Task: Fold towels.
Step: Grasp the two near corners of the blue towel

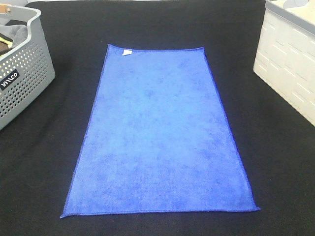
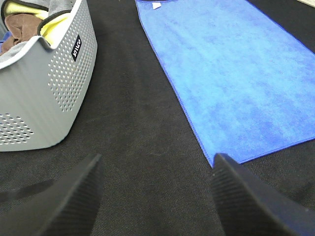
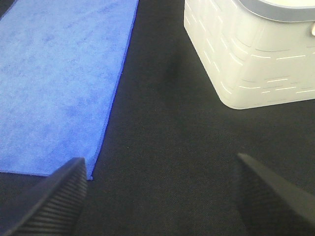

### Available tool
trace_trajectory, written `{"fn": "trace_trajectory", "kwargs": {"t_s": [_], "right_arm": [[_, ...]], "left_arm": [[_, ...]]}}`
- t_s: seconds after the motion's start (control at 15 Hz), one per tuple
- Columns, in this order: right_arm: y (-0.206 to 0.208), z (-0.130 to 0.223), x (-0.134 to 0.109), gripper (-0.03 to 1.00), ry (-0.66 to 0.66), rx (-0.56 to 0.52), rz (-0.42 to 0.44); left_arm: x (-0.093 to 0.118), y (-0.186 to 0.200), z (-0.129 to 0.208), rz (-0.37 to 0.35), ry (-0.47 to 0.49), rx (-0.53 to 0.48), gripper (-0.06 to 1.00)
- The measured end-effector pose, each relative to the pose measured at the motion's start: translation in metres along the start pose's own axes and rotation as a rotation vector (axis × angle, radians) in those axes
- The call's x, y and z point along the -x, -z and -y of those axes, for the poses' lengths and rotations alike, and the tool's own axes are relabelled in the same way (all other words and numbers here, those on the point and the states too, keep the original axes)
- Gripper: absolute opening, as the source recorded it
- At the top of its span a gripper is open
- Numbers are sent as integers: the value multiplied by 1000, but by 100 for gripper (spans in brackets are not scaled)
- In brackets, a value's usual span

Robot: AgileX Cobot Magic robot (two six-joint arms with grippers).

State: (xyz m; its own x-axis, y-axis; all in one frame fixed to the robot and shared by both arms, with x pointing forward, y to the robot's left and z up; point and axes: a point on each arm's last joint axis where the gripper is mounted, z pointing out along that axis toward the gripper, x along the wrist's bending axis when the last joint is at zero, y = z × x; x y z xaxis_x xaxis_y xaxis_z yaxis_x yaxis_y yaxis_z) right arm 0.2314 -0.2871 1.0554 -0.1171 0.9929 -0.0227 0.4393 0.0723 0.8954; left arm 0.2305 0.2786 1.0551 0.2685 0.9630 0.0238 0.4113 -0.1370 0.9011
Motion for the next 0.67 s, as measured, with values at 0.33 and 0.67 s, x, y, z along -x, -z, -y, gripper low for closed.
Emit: {"fn": "trace_trajectory", "kwargs": {"t_s": [0.33,0.67], "right_arm": [[0,0,0,77,0,0,0],[-3,-7,1,76,-30,23,3]], "left_arm": [[1,0,0,7,4,2,62],[0,2,-18,13,108,192,62]]}}
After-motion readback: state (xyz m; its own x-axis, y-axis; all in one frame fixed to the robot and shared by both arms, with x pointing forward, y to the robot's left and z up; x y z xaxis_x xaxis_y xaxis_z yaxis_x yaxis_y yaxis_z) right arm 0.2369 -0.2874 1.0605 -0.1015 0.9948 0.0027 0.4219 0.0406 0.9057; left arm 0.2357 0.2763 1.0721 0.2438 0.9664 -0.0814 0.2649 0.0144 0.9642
